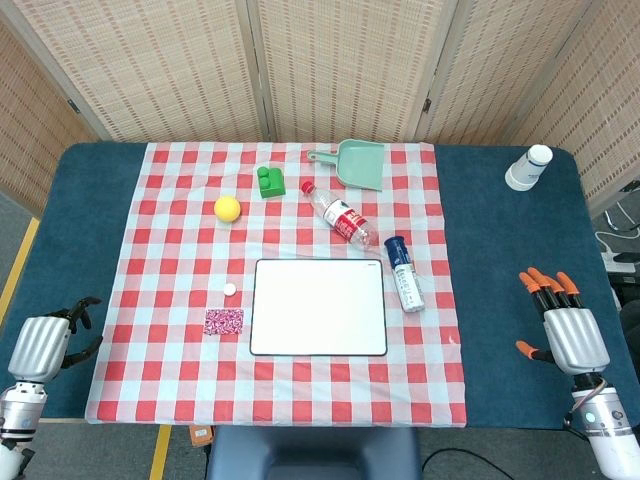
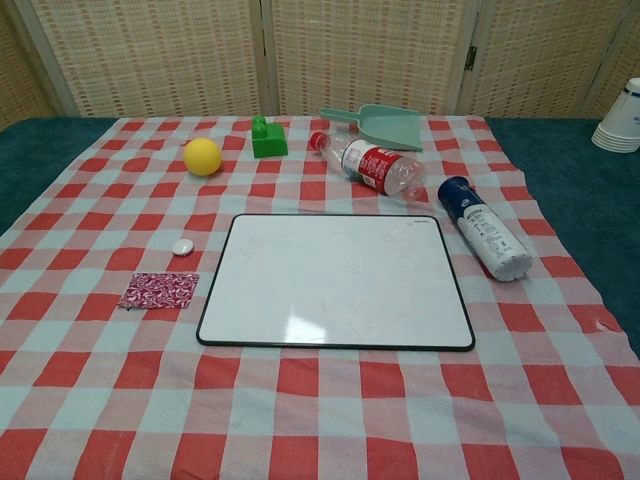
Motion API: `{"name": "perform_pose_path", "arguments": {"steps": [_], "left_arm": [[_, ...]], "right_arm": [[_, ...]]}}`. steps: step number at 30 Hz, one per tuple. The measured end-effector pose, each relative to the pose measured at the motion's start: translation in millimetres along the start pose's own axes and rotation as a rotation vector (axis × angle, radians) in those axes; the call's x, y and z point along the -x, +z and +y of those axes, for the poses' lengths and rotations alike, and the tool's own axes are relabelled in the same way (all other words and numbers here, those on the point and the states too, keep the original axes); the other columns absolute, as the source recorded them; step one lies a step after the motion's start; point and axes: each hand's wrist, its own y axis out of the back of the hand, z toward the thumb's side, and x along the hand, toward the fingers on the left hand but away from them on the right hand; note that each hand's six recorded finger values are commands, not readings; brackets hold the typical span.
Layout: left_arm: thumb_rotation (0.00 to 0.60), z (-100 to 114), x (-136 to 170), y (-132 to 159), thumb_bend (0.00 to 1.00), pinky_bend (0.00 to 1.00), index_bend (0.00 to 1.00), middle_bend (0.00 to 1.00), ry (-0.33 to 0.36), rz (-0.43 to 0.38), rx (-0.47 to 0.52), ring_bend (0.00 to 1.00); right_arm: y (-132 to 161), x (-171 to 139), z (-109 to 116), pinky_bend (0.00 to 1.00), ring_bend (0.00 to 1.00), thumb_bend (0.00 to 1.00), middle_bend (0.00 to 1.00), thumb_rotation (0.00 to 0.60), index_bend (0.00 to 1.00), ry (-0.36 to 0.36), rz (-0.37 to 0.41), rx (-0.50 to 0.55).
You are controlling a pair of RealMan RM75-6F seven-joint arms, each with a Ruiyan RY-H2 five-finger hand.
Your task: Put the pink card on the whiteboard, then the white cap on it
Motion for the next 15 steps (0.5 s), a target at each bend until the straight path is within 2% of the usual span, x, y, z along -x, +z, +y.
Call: {"name": "perform_pose_path", "arguments": {"steps": [15], "left_arm": [[0.600, 8.2, -0.7, 3.8, 0.28, 0.66, 0.28, 0.53, 0.003, -0.014, -0.017, 0.56]], "right_arm": [[0.5, 1.2, -1.2, 0.00, 0.00, 0.00, 0.03, 0.600, 0.02, 0.007, 0.002, 0.006]]}}
